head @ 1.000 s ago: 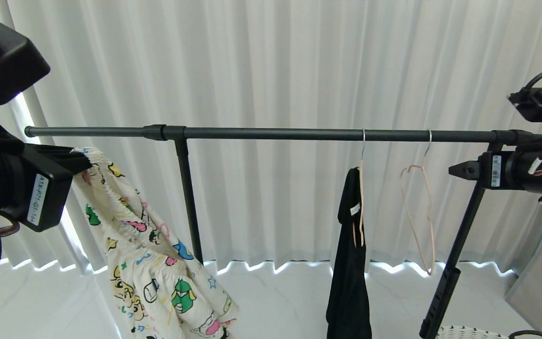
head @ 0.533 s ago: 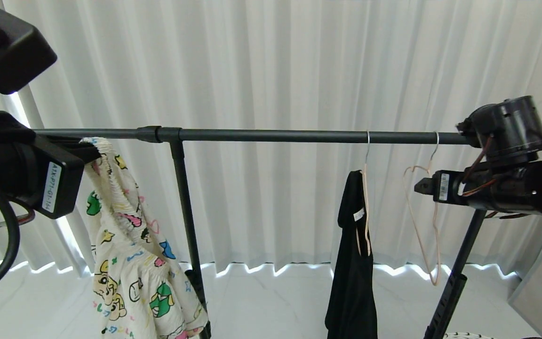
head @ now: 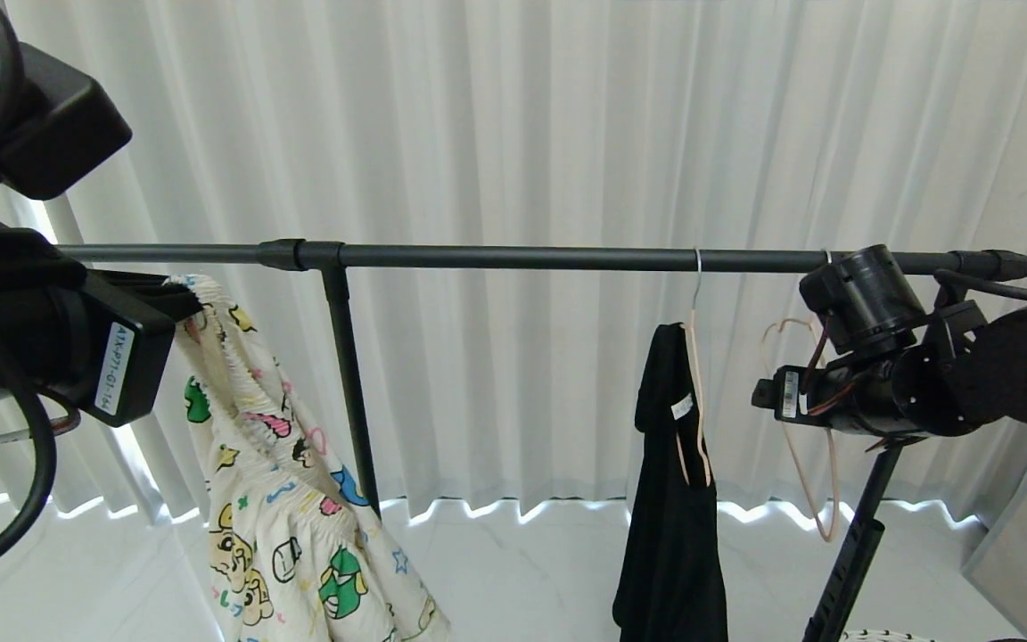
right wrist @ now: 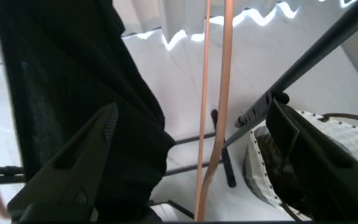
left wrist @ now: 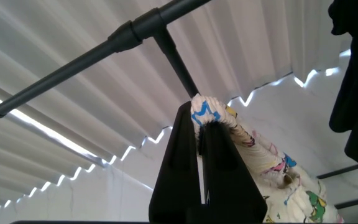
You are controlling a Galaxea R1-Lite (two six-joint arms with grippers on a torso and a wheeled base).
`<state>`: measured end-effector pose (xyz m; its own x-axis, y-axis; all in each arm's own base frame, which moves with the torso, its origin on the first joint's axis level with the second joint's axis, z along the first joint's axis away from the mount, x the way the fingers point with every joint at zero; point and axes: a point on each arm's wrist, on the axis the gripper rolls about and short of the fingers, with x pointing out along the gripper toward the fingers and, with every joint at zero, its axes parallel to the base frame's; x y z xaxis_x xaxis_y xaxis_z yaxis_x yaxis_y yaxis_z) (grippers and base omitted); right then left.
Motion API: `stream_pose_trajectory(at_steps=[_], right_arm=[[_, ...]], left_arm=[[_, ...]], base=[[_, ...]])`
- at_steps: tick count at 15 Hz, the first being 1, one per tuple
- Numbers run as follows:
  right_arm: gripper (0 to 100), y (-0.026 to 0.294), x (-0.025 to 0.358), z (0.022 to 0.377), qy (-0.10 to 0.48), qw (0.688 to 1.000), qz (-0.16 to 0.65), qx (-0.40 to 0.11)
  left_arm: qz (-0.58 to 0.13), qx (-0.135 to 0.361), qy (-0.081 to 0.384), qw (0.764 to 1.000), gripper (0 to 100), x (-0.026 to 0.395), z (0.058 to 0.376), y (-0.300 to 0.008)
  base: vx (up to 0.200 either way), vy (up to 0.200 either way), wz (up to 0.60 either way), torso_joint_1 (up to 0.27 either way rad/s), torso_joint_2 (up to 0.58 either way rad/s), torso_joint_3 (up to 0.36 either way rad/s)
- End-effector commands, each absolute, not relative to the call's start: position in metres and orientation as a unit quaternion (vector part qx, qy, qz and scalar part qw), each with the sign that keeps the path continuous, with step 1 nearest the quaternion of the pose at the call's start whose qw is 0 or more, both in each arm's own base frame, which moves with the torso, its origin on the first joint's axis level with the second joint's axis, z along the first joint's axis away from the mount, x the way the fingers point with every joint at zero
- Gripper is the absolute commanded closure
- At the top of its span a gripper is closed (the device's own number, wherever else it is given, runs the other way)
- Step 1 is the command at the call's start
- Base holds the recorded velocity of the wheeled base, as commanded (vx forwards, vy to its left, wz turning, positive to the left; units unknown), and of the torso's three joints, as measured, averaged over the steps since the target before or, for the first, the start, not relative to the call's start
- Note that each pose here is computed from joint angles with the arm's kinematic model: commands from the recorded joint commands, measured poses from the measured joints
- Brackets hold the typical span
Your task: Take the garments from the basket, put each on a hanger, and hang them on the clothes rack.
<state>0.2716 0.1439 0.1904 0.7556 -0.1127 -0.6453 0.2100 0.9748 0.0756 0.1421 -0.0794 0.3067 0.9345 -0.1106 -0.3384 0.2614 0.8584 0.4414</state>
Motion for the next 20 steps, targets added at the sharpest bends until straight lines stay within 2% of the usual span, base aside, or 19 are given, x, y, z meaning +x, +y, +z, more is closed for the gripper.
stream_pose_trajectory(at_steps=[1, 5, 6, 14, 20], right_arm=[[0, 0.145, 0.277, 0.179, 0.346, 0.930, -0.106, 0.056], [0, 0.145, 0.277, 0.180, 0.343, 0.932, -0.106, 0.055], [100, 0.145, 0.277, 0.180, 0.344, 0.931, -0.106, 0.054], [100, 0.138, 0.264, 0.200, 0.320, 0.941, -0.096, 0.060], [100, 0.117, 0.225, 0.224, 0.283, 0.957, -0.057, 0.018]], left_arm=[[-0.097, 0.247, 0.153, 0.952, 100, 0.143, 0.307, -0.080], [-0.097, 0.247, 0.154, 0.952, 100, 0.143, 0.306, -0.080], [-0.097, 0.248, 0.154, 0.952, 100, 0.143, 0.306, -0.080], [-0.097, 0.247, 0.154, 0.952, 100, 0.143, 0.306, -0.080], [-0.097, 0.246, 0.152, 0.952, 100, 0.141, 0.307, -0.079]], base=[[0.000, 0.000, 0.00, 0.000, 0.00, 0.000], [0.000, 0.000, 0.00, 0.000, 0.00, 0.000], [0.000, 0.000, 0.00, 0.000, 0.00, 0.000], [0.000, 0.000, 0.00, 0.000, 0.00, 0.000], [0.000, 0.000, 0.00, 0.000, 0.00, 0.000]])
